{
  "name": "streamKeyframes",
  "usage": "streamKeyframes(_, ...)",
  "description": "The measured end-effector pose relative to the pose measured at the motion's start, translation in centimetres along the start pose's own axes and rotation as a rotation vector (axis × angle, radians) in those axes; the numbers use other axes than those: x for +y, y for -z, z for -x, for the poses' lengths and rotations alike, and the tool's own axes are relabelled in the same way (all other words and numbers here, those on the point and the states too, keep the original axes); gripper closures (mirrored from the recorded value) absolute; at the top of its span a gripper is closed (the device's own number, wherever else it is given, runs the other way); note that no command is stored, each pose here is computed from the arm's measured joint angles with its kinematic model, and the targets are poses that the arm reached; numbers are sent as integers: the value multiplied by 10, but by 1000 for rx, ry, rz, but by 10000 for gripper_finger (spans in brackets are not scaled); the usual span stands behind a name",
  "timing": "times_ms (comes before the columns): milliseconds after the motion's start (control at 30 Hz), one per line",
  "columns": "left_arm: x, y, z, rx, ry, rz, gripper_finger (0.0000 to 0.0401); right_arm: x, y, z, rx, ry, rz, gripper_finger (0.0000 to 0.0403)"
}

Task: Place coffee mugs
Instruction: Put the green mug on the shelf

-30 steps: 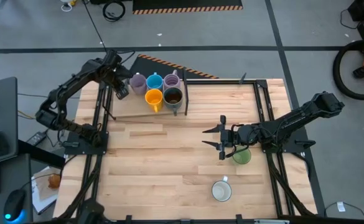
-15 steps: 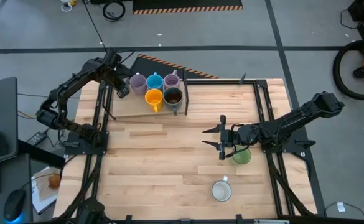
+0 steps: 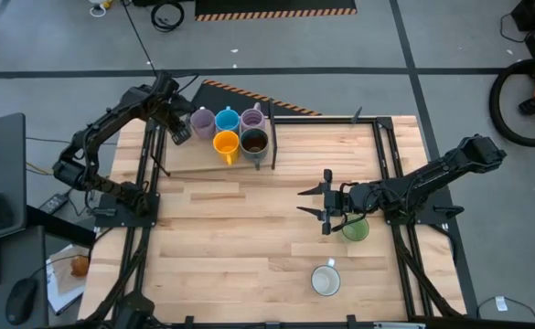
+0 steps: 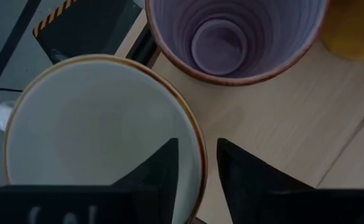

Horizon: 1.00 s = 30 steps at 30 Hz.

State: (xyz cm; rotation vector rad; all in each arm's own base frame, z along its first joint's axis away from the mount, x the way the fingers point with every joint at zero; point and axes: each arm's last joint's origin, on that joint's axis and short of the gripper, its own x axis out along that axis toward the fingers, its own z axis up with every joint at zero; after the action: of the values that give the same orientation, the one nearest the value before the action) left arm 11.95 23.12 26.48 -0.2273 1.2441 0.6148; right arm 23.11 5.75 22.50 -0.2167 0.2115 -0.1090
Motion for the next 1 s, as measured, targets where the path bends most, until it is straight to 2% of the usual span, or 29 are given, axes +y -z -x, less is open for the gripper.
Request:
streamKeyframes(400,-1,2,0,19,7,0,277,0,0,0,0,0,0,215)
streamKeyframes(733,-1,2,0,19,7,0,228,0,0,0,0,0,0,215)
streamKeyframes(1000,-1,2,0,23,1,-1,218,0,0,0,0,0,0,215)
